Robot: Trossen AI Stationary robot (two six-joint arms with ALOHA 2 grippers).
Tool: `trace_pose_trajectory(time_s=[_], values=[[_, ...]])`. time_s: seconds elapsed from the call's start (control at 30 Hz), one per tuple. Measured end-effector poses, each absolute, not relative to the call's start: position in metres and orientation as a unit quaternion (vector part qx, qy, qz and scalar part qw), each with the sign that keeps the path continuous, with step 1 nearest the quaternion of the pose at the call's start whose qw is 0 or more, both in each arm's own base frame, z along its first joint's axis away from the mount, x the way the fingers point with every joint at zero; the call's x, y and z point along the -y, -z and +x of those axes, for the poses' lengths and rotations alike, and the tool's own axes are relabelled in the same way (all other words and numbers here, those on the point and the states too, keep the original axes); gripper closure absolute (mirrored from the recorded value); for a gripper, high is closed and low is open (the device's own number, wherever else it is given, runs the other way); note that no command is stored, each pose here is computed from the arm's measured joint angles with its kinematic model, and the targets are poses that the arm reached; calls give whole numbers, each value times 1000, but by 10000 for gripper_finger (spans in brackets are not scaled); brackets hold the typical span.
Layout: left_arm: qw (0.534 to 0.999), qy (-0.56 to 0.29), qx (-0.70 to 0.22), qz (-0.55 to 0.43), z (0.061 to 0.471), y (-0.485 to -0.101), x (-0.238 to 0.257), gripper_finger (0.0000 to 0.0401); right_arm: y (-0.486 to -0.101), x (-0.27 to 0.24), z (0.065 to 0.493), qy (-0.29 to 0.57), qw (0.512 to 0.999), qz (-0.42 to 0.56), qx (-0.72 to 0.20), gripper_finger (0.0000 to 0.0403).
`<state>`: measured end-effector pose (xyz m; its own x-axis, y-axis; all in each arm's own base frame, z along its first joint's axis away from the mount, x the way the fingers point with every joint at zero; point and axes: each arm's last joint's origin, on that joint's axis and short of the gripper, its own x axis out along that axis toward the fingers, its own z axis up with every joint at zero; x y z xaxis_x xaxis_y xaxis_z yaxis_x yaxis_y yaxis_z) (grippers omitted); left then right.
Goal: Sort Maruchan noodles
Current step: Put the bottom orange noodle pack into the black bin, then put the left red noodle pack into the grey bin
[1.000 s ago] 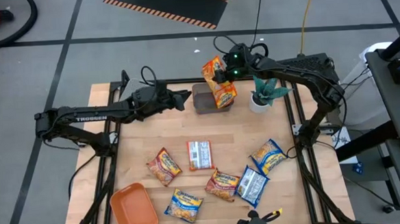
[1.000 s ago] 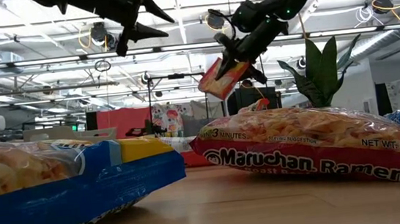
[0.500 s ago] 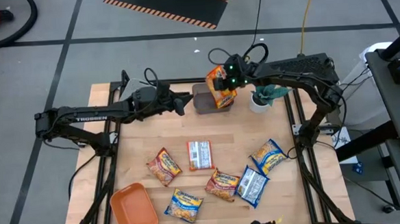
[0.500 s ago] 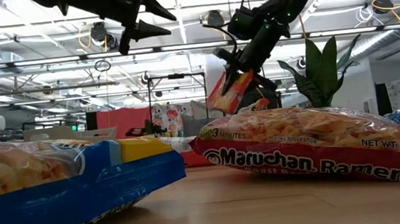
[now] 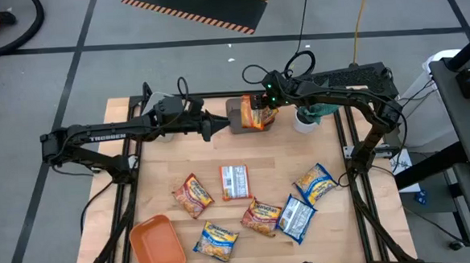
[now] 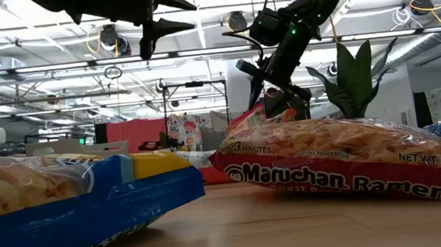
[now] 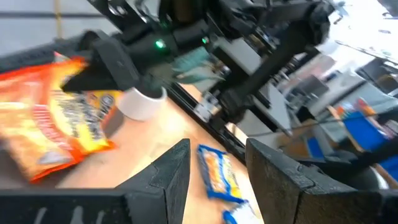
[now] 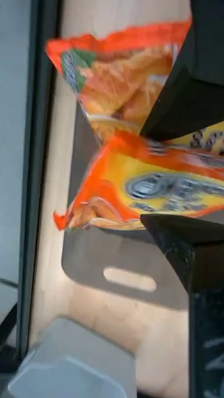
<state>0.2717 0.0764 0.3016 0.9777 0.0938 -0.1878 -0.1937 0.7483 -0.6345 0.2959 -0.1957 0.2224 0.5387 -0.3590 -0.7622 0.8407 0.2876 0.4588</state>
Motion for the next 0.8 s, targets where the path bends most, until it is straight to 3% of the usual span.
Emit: trace_pose_trajectory(time_s=[0.17, 0.4, 0.6, 0.8], values=[[932, -36, -60, -355, 261, -315, -72, 242, -239, 192, 294, 382, 762, 467, -234, 205], [952, -37, -84, -291, 240, -322, -71, 242, -295, 170, 282, 360, 824, 413, -145, 209], [947, -66, -133, -283, 229, -315, -77, 242, -343, 124, 271, 270, 882, 376, -92, 209], [939, -77, -158, -294, 225, -311, -78, 242, -369, 82, 256, 213, 888, 401, -73, 209]])
